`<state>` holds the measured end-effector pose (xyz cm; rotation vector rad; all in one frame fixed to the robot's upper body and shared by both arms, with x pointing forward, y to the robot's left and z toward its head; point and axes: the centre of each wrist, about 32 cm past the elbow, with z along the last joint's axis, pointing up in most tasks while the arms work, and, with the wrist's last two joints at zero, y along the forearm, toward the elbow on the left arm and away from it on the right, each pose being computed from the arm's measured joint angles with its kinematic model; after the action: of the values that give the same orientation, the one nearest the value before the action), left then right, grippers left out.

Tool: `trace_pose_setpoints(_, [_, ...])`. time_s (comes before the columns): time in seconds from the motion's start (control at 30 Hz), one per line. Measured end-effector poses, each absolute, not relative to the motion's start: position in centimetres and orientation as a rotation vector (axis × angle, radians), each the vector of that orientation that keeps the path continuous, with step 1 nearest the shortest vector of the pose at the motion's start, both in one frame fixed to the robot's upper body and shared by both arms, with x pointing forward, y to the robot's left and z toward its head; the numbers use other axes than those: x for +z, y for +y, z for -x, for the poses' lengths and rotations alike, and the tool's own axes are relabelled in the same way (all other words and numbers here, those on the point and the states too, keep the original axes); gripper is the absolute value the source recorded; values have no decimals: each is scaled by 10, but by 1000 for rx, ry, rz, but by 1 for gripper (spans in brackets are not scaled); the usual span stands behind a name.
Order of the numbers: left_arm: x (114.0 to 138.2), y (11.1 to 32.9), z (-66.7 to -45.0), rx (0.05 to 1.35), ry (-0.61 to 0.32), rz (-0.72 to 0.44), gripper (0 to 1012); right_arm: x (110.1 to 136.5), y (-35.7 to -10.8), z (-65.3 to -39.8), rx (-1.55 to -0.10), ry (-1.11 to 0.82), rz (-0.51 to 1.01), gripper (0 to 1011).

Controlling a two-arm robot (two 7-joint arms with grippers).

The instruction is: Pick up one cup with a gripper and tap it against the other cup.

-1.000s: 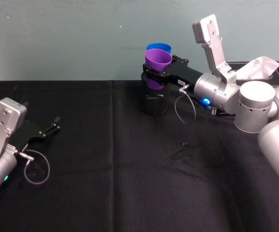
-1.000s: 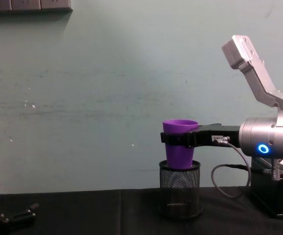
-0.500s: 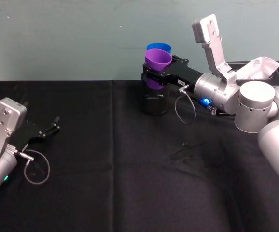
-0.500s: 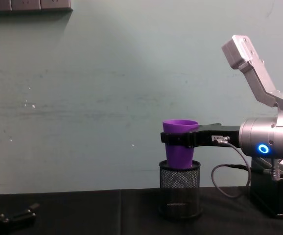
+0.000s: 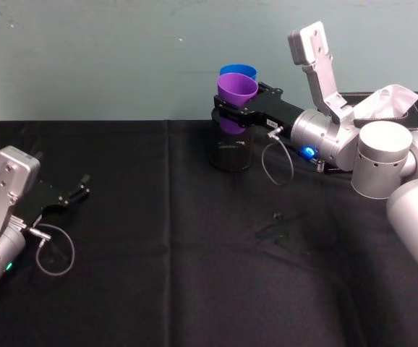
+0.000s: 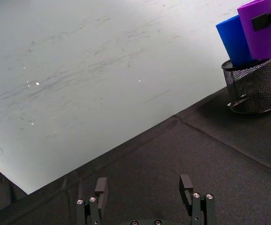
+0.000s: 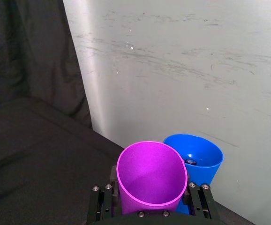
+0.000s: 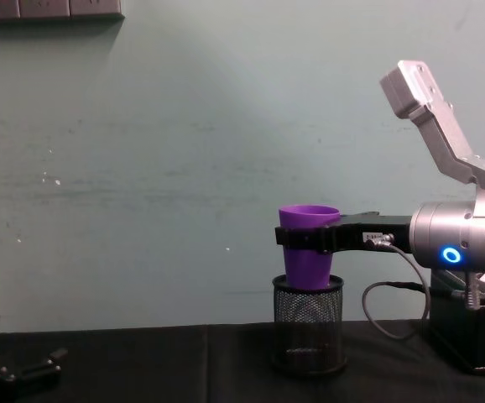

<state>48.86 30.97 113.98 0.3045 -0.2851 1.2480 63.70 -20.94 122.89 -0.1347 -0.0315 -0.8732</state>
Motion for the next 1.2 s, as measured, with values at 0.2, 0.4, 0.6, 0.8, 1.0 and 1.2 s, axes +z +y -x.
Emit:
trace_pose_setpoints(0.2, [1140,310,-489,1248,-285,-304,1000,1229,-209,-637,-873,-32,135,723])
trace_pose_setpoints(0.4, [1140,310,-489,1248,-285,-304,1000,1229,-209,-637,-873,-32,135,723])
trace_pose_setpoints(0.6, [1140,310,-489,1248,-285,-304,1000,1229,-209,-637,-873,-32,135,723])
trace_pose_setpoints(0.8, [1140,310,-489,1248,-285,-304,1000,1229,-209,-637,-873,-32,135,723])
trace_pose_setpoints(1.0, [1140,310,-489,1248,-285,-304,1000,1229,-209,-637,-873,-32,135,723])
trace_pose_setpoints(1.2, [1140,310,-489,1248,-285,-304,1000,1229,-209,-637,-873,-32,135,723])
